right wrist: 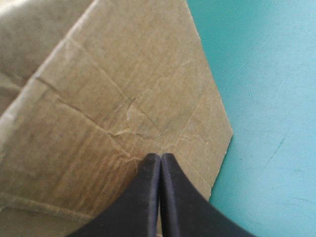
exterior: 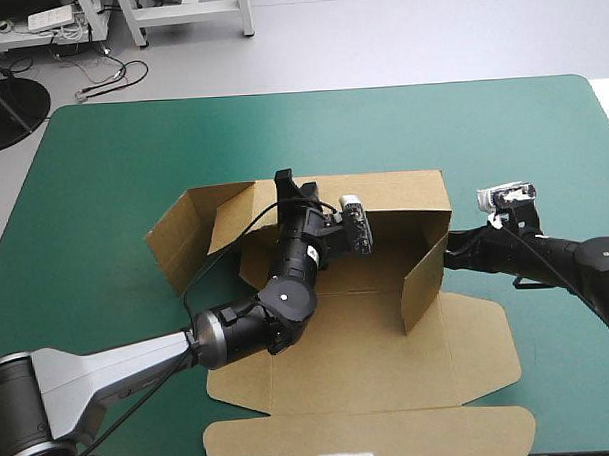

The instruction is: Fold the box

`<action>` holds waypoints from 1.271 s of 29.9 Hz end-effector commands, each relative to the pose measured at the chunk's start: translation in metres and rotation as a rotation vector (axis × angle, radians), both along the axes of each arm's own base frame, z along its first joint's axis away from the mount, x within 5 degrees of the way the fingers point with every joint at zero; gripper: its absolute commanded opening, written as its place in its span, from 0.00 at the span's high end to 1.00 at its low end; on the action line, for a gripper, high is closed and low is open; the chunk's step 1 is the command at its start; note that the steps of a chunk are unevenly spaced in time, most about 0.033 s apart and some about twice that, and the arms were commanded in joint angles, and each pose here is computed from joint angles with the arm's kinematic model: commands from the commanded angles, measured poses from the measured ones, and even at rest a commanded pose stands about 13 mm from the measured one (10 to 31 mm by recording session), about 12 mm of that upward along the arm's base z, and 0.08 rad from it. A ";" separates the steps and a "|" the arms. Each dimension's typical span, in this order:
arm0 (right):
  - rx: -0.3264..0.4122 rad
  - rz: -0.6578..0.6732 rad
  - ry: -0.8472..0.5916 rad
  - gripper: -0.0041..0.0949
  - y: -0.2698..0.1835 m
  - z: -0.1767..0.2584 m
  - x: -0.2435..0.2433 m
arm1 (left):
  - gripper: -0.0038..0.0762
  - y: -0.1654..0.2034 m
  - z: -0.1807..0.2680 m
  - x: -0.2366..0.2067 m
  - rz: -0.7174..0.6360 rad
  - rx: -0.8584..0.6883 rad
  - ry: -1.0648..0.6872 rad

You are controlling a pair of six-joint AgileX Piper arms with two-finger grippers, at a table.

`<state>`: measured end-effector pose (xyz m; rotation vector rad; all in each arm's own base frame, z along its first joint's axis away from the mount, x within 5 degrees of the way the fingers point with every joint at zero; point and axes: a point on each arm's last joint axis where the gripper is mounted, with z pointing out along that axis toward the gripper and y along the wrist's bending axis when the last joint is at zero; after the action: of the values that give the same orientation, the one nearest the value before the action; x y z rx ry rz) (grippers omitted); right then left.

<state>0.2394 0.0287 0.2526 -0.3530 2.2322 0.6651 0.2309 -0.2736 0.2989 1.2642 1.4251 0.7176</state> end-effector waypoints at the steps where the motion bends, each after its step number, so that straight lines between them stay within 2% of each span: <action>1: 0.050 0.032 -0.108 0.98 0.004 0.012 -0.003 | 0.96 0.002 0.024 -0.003 -0.018 -0.032 -0.071; 5: 0.032 0.054 -0.114 0.96 0.004 0.012 -0.004 | 0.96 0.000 0.015 0.000 0.002 0.012 -0.070; 7: 0.005 0.066 -0.120 0.88 0.004 0.013 -0.004 | 0.96 -0.001 0.013 0.001 0.009 0.023 -0.070; 11: -0.029 0.083 -0.139 0.66 0.004 0.017 -0.009 | 0.96 -0.001 0.012 0.002 0.008 0.028 -0.069; 14: -0.038 0.090 -0.148 0.59 0.004 0.019 -0.011 | 0.96 -0.001 0.012 0.002 0.014 0.029 -0.071; 20: -0.122 0.129 -0.163 0.59 0.003 0.025 -0.023 | 0.96 0.001 0.013 0.002 0.030 0.032 -0.077; 27: -0.184 0.107 -0.187 0.59 0.001 0.037 -0.039 | 0.96 0.000 0.013 0.002 0.029 0.032 -0.076; 31: -0.187 0.105 -0.128 0.59 0.001 0.035 -0.044 | 0.96 0.000 0.013 0.002 0.029 0.032 -0.076; 38: -0.168 0.145 -0.106 0.59 0.004 0.035 -0.047 | 0.96 0.000 0.012 0.002 0.024 0.031 -0.074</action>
<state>0.1927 0.0303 0.2734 -0.6359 2.2341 0.5020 0.2351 -0.2763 0.2899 1.3053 1.3982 0.8080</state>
